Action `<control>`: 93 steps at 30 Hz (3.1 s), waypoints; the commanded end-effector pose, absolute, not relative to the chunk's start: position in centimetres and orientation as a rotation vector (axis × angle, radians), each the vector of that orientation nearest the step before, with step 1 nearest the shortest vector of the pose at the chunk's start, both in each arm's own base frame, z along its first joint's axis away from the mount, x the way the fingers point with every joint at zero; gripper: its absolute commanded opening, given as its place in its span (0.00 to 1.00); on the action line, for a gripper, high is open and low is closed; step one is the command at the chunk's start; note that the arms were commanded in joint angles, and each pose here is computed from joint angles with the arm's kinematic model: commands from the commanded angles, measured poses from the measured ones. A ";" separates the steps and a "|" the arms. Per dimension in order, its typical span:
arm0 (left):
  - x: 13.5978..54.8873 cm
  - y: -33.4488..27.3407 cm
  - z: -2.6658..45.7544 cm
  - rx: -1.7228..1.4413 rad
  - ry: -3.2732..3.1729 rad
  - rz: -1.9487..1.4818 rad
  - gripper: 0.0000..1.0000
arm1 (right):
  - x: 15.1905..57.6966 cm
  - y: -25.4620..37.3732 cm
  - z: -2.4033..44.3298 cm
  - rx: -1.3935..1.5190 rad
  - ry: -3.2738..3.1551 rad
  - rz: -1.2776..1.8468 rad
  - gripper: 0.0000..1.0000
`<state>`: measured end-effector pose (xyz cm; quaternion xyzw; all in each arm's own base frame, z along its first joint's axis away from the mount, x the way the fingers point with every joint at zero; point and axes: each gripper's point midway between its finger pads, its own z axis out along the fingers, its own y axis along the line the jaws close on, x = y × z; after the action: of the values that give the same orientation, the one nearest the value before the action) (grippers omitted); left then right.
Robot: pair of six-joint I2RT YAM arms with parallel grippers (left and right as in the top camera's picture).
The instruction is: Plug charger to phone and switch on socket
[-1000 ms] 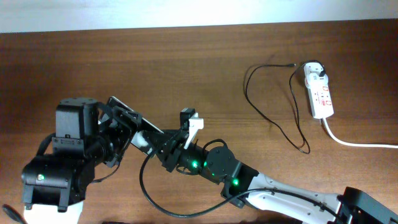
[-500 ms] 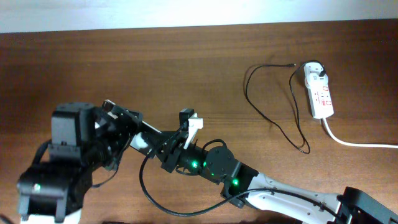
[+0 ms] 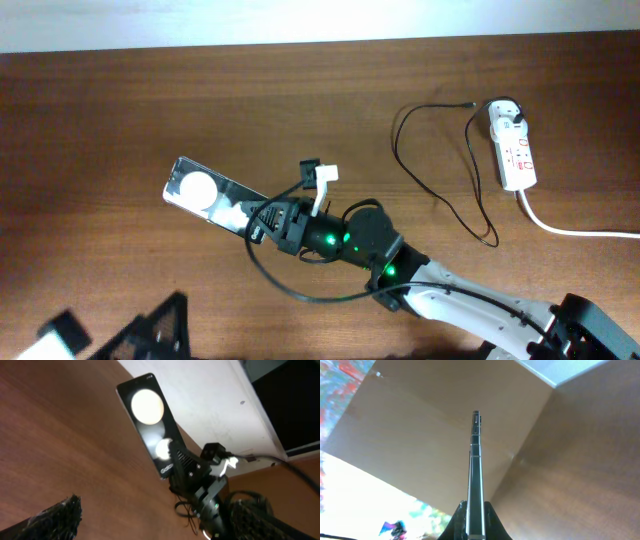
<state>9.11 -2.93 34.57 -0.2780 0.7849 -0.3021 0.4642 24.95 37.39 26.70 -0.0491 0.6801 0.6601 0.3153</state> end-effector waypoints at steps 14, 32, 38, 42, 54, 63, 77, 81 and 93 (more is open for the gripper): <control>13.5 -5.5 29.9 -0.631 1.988 -0.852 0.99 | 23.2 36.3 27.8 -0.028 2.006 2.165 0.04; 13.6 -5.4 29.4 -0.643 2.001 -0.840 0.99 | 22.2 36.4 27.7 -0.096 2.033 2.195 0.04; 14.9 -5.5 26.1 -0.827 2.034 -0.894 0.99 | 21.4 36.4 27.7 -0.092 2.080 2.245 0.04; 16.7 -5.9 25.4 -0.851 1.998 -0.945 0.99 | 21.3 36.4 27.6 -0.009 2.127 2.295 0.04; 17.2 -6.1 25.6 -0.831 1.980 -0.964 0.99 | 21.2 36.5 25.3 0.160 2.303 2.285 0.04; 17.3 -7.4 27.0 -0.753 1.957 -1.054 0.99 | 21.1 36.5 25.3 0.156 2.305 2.286 0.04; 18.0 -7.1 27.1 -0.763 1.949 -1.031 0.91 | 21.6 36.6 25.3 0.294 2.323 2.310 0.04; 18.5 -6.9 26.7 -0.826 1.955 -1.031 0.87 | 21.9 36.6 25.3 0.371 2.329 2.324 0.04; 19.6 -6.8 25.4 -1.056 1.962 -1.080 0.60 | 20.7 38.4 26.6 0.398 2.243 2.364 0.04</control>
<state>19.21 -7.16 25.88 -0.3643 0.7624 -0.4120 0.3410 20.63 37.77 24.84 0.1197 0.6970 0.7021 -0.0837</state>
